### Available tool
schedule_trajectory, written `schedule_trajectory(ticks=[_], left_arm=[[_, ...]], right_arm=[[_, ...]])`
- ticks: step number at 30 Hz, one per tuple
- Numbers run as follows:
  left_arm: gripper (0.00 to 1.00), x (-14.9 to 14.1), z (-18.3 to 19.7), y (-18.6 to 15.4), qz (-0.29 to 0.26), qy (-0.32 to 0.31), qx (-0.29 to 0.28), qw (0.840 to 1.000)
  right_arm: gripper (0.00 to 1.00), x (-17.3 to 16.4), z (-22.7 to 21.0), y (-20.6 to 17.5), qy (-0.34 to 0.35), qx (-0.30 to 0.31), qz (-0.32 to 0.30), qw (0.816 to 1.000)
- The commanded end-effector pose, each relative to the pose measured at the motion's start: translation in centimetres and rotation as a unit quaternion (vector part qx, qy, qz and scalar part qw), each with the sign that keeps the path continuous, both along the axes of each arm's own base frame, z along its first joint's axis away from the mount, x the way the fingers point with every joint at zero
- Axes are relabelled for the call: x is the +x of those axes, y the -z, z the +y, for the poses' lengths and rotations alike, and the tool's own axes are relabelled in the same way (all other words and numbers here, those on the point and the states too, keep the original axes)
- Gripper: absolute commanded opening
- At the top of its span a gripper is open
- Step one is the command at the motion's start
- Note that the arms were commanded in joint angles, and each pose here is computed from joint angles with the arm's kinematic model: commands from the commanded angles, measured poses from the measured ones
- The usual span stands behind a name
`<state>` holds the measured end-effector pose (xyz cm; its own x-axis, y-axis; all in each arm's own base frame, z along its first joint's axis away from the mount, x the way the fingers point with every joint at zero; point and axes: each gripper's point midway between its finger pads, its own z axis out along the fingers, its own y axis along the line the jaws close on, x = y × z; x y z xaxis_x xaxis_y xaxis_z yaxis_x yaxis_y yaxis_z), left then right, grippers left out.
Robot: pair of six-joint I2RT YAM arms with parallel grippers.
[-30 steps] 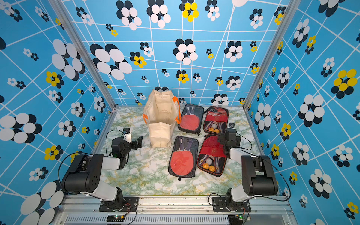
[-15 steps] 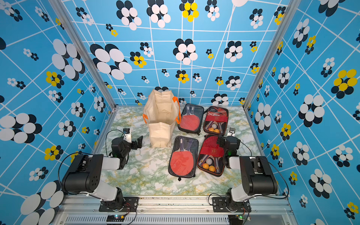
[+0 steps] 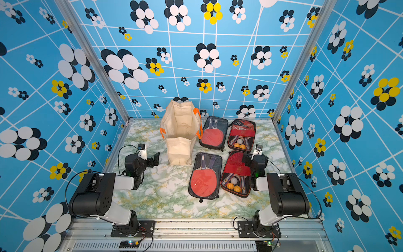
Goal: Remove the ping pong set from the canvas bag
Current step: Reset both arms
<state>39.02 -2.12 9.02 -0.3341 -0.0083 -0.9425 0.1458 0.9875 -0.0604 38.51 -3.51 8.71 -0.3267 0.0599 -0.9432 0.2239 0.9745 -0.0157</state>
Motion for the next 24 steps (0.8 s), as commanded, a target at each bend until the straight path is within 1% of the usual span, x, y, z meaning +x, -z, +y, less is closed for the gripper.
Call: schedule_trajectory(ticks=[1, 24], left_arm=[[1.0, 0.62, 0.07, -0.72, -0.012, -0.004, 0.006, 1.0], [0.99, 0.59, 0.07, -0.69, -0.012, -0.003, 0.007, 1.0]], right_arm=[[0.99, 0.71, 0.51, -0.91, -0.011, -0.003, -0.015, 1.0], [0.99, 0.74, 0.64, -0.84, -0.016, -0.004, -0.013, 1.0]])
